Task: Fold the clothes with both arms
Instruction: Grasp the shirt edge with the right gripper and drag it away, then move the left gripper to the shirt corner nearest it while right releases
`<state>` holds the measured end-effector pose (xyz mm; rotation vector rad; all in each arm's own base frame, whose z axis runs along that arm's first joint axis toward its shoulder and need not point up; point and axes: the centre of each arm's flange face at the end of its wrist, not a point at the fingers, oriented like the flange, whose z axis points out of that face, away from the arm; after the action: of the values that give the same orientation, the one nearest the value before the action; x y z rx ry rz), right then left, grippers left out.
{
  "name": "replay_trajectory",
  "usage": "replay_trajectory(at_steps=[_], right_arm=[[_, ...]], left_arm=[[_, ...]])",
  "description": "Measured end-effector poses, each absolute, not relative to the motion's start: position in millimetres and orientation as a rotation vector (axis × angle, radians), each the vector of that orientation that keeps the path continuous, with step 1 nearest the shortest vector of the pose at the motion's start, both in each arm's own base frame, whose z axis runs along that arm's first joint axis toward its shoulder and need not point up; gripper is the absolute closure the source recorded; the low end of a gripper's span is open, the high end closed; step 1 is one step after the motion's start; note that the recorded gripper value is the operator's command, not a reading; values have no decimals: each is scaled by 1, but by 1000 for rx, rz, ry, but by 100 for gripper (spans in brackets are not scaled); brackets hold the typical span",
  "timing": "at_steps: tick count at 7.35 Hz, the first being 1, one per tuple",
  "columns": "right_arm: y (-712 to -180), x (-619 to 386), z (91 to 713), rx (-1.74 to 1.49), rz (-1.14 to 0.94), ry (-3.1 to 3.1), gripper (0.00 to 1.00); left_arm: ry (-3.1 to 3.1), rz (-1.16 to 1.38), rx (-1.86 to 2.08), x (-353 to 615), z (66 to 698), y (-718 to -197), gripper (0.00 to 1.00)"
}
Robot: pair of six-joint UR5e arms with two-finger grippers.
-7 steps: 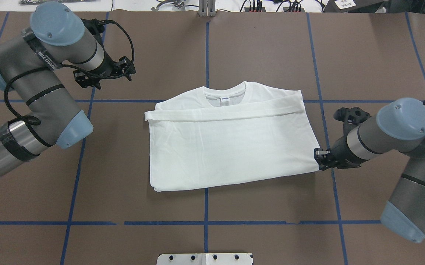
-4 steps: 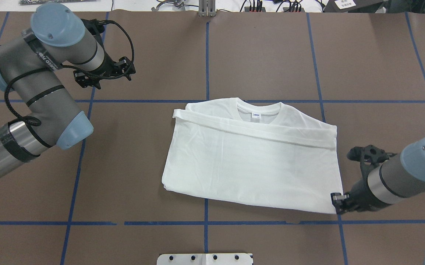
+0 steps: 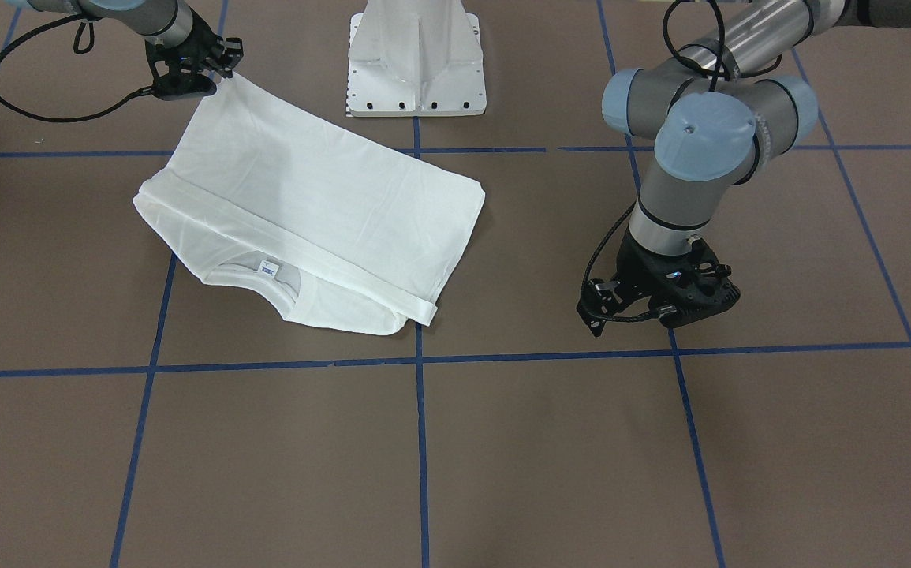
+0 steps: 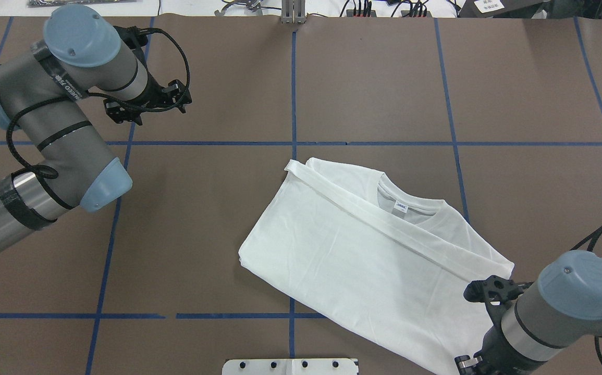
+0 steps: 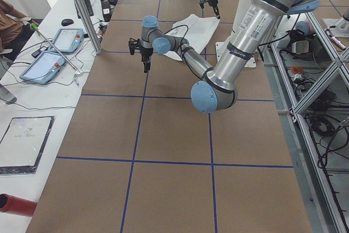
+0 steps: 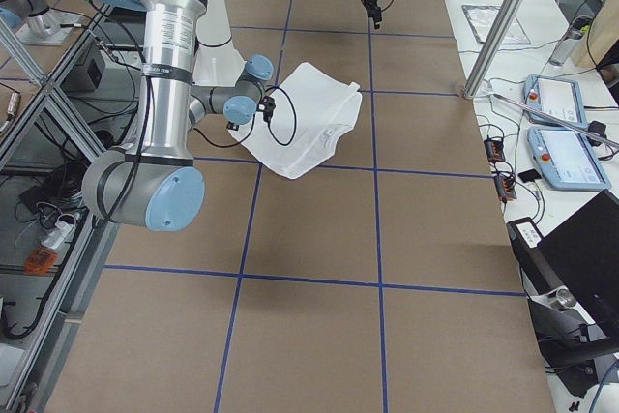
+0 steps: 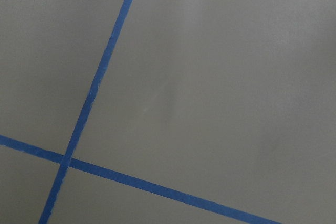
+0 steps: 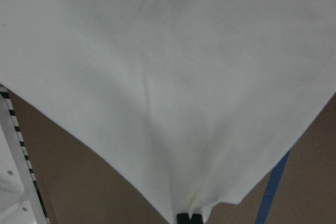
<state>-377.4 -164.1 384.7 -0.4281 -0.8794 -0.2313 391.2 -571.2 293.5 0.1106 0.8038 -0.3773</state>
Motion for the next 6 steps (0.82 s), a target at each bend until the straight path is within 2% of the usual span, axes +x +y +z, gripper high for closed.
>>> replay_trajectory(at_steps=[3, 6], right_arm=[[-157, -406, 353, -419, -245, -935, 0], [-226, -399, 313, -261, -116, -1040, 0]], left_arm=[[821, -349, 106, 399, 287, -563, 0], [913, -275, 33, 436, 251, -507, 0]])
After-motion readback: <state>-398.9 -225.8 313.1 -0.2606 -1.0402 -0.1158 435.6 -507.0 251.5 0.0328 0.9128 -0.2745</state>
